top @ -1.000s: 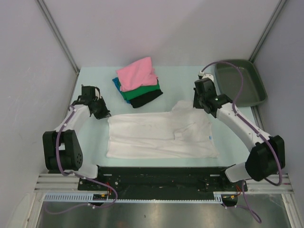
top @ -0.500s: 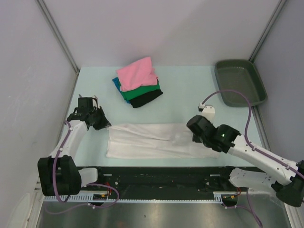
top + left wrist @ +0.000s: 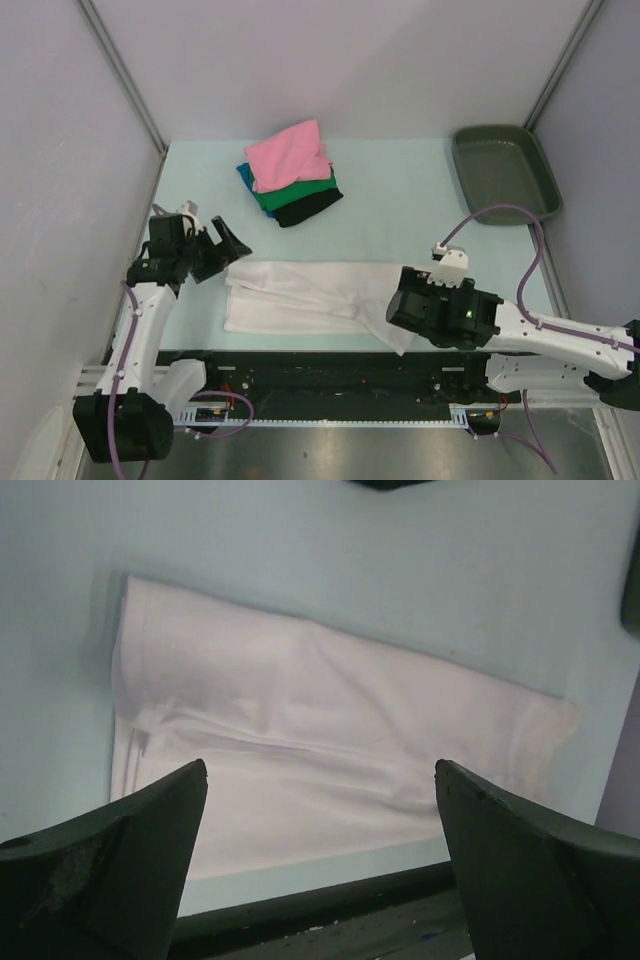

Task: Fold and stack the t-shirts

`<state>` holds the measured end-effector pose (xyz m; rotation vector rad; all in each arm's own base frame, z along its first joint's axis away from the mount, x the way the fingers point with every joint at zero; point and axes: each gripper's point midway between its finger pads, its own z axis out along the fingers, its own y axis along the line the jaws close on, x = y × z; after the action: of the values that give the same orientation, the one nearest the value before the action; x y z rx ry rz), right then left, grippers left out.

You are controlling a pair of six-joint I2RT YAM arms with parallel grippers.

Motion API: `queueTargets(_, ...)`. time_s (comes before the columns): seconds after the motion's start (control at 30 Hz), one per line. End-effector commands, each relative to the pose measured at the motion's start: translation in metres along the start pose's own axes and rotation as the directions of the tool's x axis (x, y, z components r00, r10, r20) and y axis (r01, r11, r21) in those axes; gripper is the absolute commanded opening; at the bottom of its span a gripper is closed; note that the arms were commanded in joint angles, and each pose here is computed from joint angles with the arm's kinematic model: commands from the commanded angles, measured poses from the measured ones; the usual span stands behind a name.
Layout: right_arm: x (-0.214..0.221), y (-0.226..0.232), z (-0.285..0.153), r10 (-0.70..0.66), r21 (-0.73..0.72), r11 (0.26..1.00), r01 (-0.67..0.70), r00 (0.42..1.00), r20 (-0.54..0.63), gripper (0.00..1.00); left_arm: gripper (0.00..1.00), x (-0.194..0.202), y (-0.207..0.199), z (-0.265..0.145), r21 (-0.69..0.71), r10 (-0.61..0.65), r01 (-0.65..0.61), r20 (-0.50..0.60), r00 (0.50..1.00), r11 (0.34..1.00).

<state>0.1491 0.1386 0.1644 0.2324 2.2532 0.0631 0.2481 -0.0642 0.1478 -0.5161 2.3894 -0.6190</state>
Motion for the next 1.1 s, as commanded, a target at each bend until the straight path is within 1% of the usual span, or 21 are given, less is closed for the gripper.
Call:
queueTargets(0.0,-0.062,-0.009,0.015,0.097,0.056,0.992,-0.111,0.973,0.208,1.00,1.00,-0.035,-0.036,-0.010,0.108,0.008,-0.014,0.062,0.998,0.994)
queueTargets(0.03,-0.067,-0.001,0.022,0.071,0.036,0.996,-0.078,0.981,0.183,1.00,1.00,-0.039,-0.039,-0.009,0.118,0.009,-0.016,0.062,0.998,0.993)
queueTargets(0.07,-0.076,-0.014,0.038,0.096,0.103,0.988,-0.116,0.978,0.186,1.00,1.00,-0.041,-0.040,-0.007,0.121,0.001,-0.008,0.059,0.998,0.993)
queueTargets(0.1,-0.081,-0.019,0.047,0.088,0.127,0.985,-0.112,0.980,0.180,1.00,1.00,-0.045,-0.040,0.001,0.123,-0.001,-0.005,0.050,0.999,0.992)
queueTargets(0.13,-0.082,-0.015,0.057,0.092,0.115,0.987,-0.110,0.984,0.151,1.00,1.00,-0.046,-0.041,0.004,0.126,-0.007,0.001,0.044,0.999,0.992)
queueTargets(0.17,-0.088,-0.035,0.076,0.133,0.196,0.968,-0.159,0.981,0.138,1.00,1.00,-0.044,-0.039,0.011,0.118,-0.016,0.014,0.018,1.000,0.993)
queueTargets(0.2,-0.089,-0.041,0.085,0.152,0.219,0.960,-0.176,0.981,0.121,1.00,1.00,-0.044,-0.038,0.015,0.118,-0.014,0.012,0.010,1.000,0.993)
queueTargets(0.23,-0.090,-0.036,0.097,0.204,0.184,0.959,-0.216,0.976,0.082,1.00,1.00,-0.041,-0.035,0.019,0.105,-0.017,0.017,-0.001,1.000,0.994)
queueTargets(0.27,-0.094,-0.050,0.108,0.230,0.215,0.947,-0.240,0.971,0.070,1.00,1.00,-0.037,-0.032,0.022,0.098,-0.020,0.021,-0.014,1.000,0.995)
queueTargets(0.3,-0.087,-0.051,0.120,0.249,0.224,0.942,-0.249,0.968,0.027,1.00,1.00,-0.036,-0.030,0.024,0.096,-0.016,0.017,-0.012,1.000,0.995)
queueTargets(0.43,-0.085,-0.057,0.149,0.332,0.232,0.919,-0.320,0.943,-0.013,0.98,1.00,-0.021,-0.014,0.032,0.060,-0.010,0.012,-0.036,0.999,0.998)
queueTargets(0.47,-0.081,-0.061,0.154,0.347,0.240,0.912,-0.332,0.938,-0.023,0.93,1.00,-0.019,-0.012,0.031,0.052,-0.006,0.008,-0.034,0.999,0.999)
queueTargets(0.5,-0.076,-0.065,0.160,0.382,0.248,0.899,-0.360,0.923,-0.046,0.91,1.00,-0.017,-0.012,0.031,0.055,-0.006,0.008,-0.039,0.999,0.998)
queueTargets(0.53,-0.076,-0.067,0.165,0.408,0.242,0.890,-0.387,0.912,-0.044,0.89,1.00,-0.013,-0.009,0.032,0.053,-0.004,0.006,-0.045,0.999,0.999)
queueTargets(0.63,-0.061,-0.075,0.179,0.480,0.234,0.862,-0.450,0.872,-0.091,0.81,1.00,-0.009,-0.008,0.032,0.058,-0.001,0.004,-0.045,0.999,0.998)
queueTargets(0.67,-0.054,-0.077,0.182,0.485,0.240,0.860,-0.451,0.868,-0.108,0.78,1.00,-0.009,-0.008,0.032,0.060,-0.002,0.004,-0.043,0.999,0.998)
queueTargets(0.83,-0.041,-0.082,0.191,0.496,0.264,0.853,-0.450,0.856,-0.144,0.71,1.00,-0.002,-0.002,0.038,0.050,-0.004,0.007,-0.066,0.998,0.999)
queueTargets(0.9,-0.036,-0.080,0.194,0.503,0.259,0.851,-0.456,0.850,-0.155,0.66,1.00,0.000,0.001,0.041,0.046,-0.008,0.011,-0.073,0.997,0.999)
queueTargets(0.97,-0.033,-0.078,0.197,0.511,0.252,0.849,-0.464,0.844,-0.165,0.58,1.00,0.001,0.002,0.044,0.046,-0.012,0.015,-0.079,0.997,0.999)
queueTargets(1.03,-0.032,-0.078,0.199,0.510,0.253,0.849,-0.464,0.844,-0.166,0.53,1.00,0.002,0.004,0.047,0.039,-0.016,0.020,-0.093,0.996,0.999)
queueTargets(1.07,-0.030,-0.079,0.201,0.509,0.261,0.849,-0.460,0.843,-0.171,0.47,0.99,0.002,0.005,0.048,0.037,-0.015,0.019,-0.093,0.996,0.999)
